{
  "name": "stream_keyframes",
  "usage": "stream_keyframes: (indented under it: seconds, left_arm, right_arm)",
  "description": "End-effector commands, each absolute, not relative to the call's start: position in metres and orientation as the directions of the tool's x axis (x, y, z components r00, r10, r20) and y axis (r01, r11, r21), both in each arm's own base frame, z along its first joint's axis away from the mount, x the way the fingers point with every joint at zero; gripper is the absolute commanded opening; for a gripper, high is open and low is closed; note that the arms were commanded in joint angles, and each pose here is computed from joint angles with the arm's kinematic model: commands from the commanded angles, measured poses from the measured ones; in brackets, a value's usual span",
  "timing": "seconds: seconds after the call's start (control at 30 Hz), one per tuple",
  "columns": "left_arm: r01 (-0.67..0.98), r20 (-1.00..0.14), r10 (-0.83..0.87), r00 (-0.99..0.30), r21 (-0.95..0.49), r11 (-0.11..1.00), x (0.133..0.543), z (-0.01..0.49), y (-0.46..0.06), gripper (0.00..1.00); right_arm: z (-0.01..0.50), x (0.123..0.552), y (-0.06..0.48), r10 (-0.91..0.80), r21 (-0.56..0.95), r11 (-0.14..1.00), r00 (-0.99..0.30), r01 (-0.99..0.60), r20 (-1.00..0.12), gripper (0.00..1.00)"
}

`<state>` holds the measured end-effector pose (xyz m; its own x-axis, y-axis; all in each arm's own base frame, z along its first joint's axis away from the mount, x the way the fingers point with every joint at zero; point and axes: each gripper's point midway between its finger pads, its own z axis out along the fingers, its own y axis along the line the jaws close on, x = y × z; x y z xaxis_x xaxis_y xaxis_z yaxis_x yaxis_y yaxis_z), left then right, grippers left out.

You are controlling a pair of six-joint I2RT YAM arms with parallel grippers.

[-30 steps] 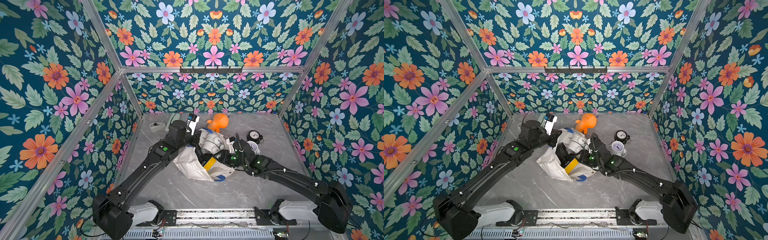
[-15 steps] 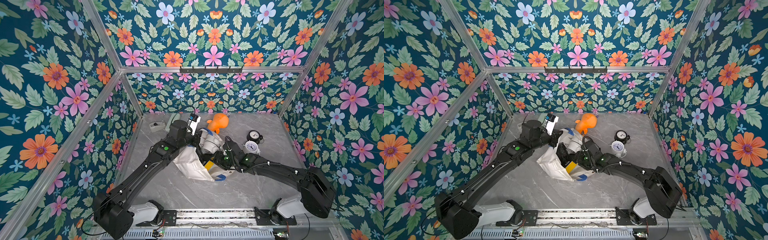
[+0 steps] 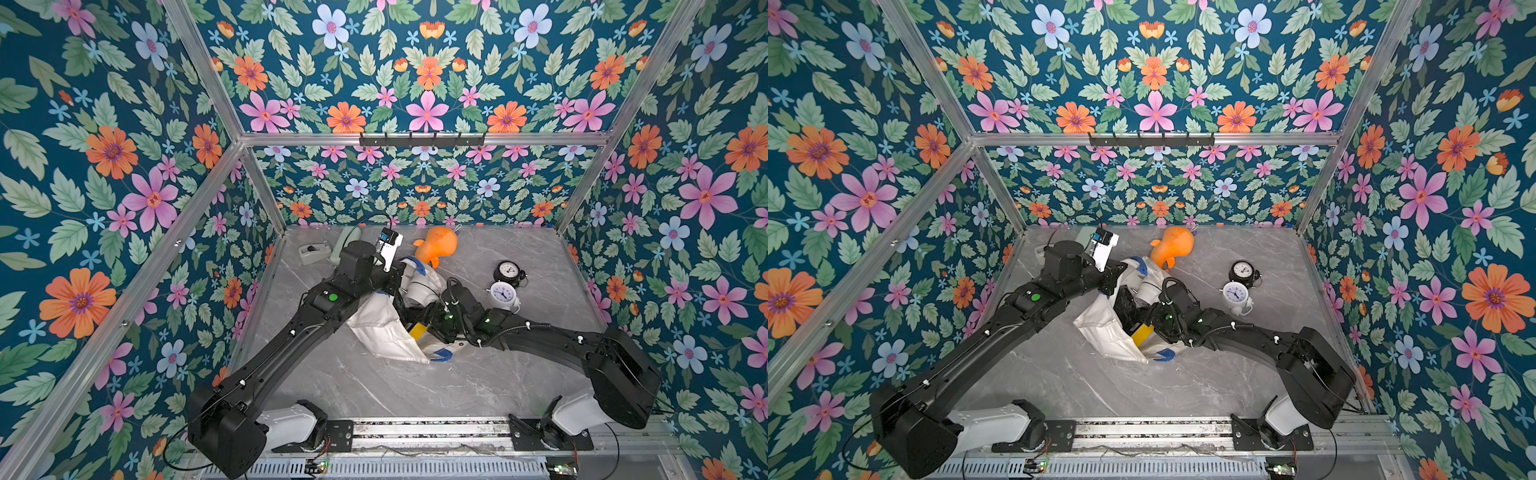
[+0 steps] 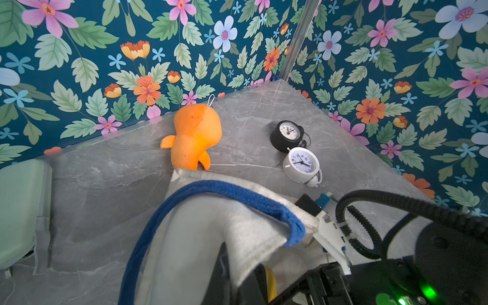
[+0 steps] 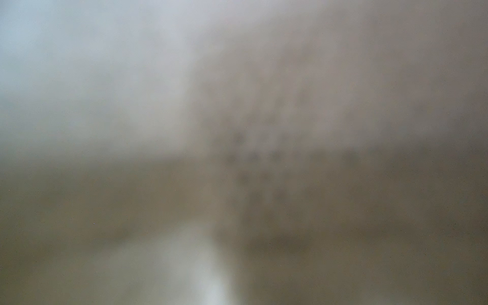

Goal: Take the alarm clock out of the canvas bag
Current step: Pick up the alarm from the canvas bag.

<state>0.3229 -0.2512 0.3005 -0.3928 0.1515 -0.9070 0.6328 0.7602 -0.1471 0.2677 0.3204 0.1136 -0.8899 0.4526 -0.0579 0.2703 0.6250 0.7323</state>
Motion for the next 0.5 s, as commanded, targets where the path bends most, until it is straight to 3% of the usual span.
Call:
stream_keyframes:
  seconds: [0.0,0.47]
  left_arm:
    - [0.641,-0.955,0.093,-0.281,-0.115,0.759,0.331,0.333,-0.253,0.0]
    - [0.637,-0.955,0.09,-0.281,-0.116,0.762,0.325,0.332,-0.248,0.0]
  right_arm:
    - [0.088,0.259,0.302,0.528,0.637,0.652,-0.849,0.411,0.007,0.64]
    - [0.071,0.268,0.314,0.543,0.612,0.648,-0.839,0.453,0.045,0.6]
